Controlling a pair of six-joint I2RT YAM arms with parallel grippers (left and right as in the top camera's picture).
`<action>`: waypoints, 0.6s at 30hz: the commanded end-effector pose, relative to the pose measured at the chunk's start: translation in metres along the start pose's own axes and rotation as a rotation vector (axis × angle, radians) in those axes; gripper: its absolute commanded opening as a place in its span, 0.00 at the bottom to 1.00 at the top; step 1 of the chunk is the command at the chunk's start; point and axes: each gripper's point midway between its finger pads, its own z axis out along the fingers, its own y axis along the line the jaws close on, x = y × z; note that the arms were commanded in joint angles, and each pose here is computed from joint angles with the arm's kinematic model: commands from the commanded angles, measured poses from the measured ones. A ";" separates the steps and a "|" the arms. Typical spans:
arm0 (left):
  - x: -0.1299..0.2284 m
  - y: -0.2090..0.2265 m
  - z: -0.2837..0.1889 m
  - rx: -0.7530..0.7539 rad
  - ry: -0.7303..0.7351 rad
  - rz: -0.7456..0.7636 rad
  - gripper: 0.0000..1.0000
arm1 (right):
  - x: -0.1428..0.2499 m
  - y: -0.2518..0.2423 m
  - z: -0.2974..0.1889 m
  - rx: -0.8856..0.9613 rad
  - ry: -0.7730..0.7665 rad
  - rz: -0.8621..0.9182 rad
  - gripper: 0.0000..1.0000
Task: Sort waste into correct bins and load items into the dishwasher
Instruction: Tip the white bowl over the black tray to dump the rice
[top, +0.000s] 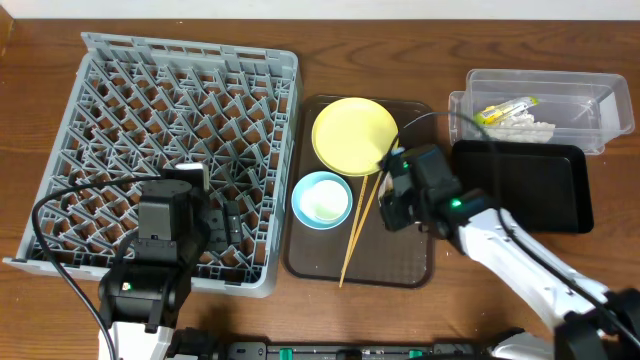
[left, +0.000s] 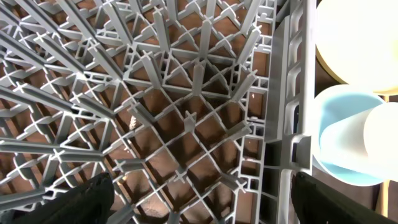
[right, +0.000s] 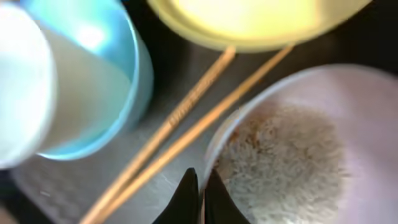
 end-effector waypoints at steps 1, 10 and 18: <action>-0.006 -0.001 -0.004 -0.002 -0.018 0.013 0.91 | -0.033 0.003 -0.032 -0.090 -0.112 0.097 0.01; -0.006 -0.001 -0.004 -0.002 -0.018 0.013 0.91 | -0.056 -0.047 -0.090 -0.165 -0.275 0.281 0.01; -0.006 -0.001 -0.004 -0.002 -0.018 0.013 0.91 | -0.035 -0.114 -0.102 -0.112 -0.277 0.504 0.01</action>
